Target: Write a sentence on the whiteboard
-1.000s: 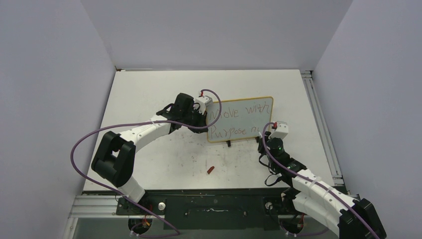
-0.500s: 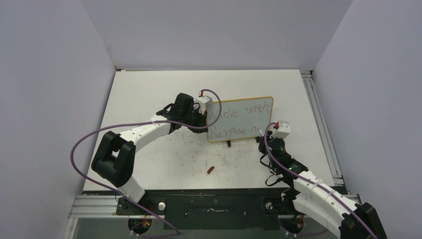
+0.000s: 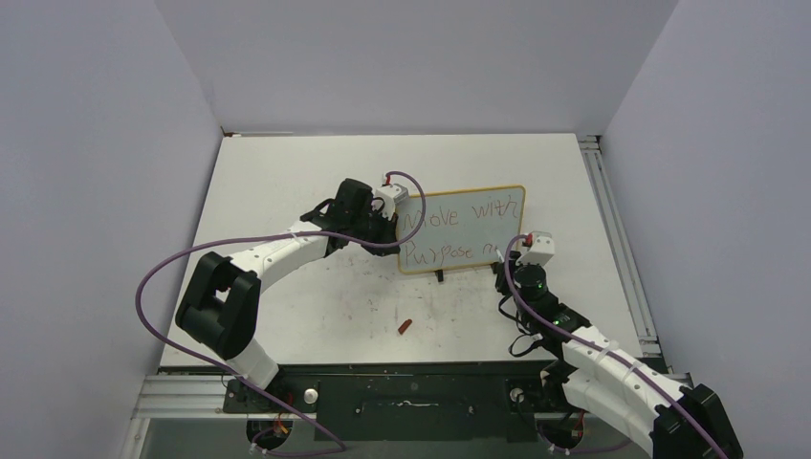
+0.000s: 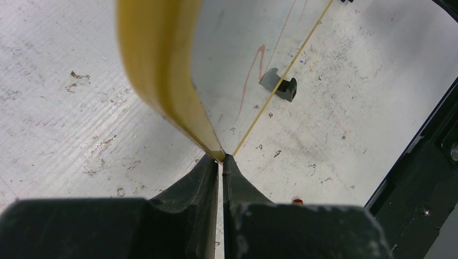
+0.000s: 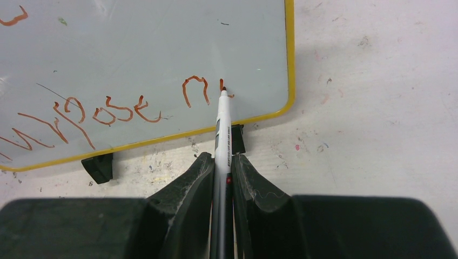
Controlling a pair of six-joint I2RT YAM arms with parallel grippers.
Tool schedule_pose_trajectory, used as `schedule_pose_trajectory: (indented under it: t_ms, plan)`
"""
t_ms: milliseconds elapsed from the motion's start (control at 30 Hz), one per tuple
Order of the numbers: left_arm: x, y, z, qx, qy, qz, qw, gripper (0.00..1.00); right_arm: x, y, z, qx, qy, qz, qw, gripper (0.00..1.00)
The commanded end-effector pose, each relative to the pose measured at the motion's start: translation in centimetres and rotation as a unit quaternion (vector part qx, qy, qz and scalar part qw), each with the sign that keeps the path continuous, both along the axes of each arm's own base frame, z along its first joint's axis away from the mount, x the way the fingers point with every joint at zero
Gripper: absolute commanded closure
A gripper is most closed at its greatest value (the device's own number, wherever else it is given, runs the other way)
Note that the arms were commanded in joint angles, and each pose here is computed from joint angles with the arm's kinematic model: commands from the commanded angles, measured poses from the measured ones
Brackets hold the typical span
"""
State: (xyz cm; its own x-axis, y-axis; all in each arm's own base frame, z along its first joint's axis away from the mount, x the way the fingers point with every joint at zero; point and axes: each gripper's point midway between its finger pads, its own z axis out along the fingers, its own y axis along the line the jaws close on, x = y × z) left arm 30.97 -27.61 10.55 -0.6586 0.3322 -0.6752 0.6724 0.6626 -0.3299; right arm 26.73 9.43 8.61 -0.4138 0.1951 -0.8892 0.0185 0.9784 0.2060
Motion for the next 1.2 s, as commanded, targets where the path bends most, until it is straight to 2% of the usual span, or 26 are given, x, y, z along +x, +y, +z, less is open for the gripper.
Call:
schedule_pose_trajectory:
  t_ms: [0, 367, 1167]
  plan:
    - [1.3, -1.0, 4.5, -0.037, -0.052, -0.007, 0.998, 1.0, 1.0, -0.1, 2.0, 0.014, -0.034, -0.014, 0.999, 0.95]
    - [1.3, -1.0, 4.5, -0.037, -0.052, -0.008, 0.998, 1.0, 1.2, -0.9, 1.6, 0.007, -0.022, -0.043, 0.999, 0.95]
    - [1.3, -1.0, 4.5, -0.038, -0.052, -0.007, 0.998, 1.0, 1.0, -0.1, 1.8, 0.014, -0.03, -0.014, 0.999, 0.95]
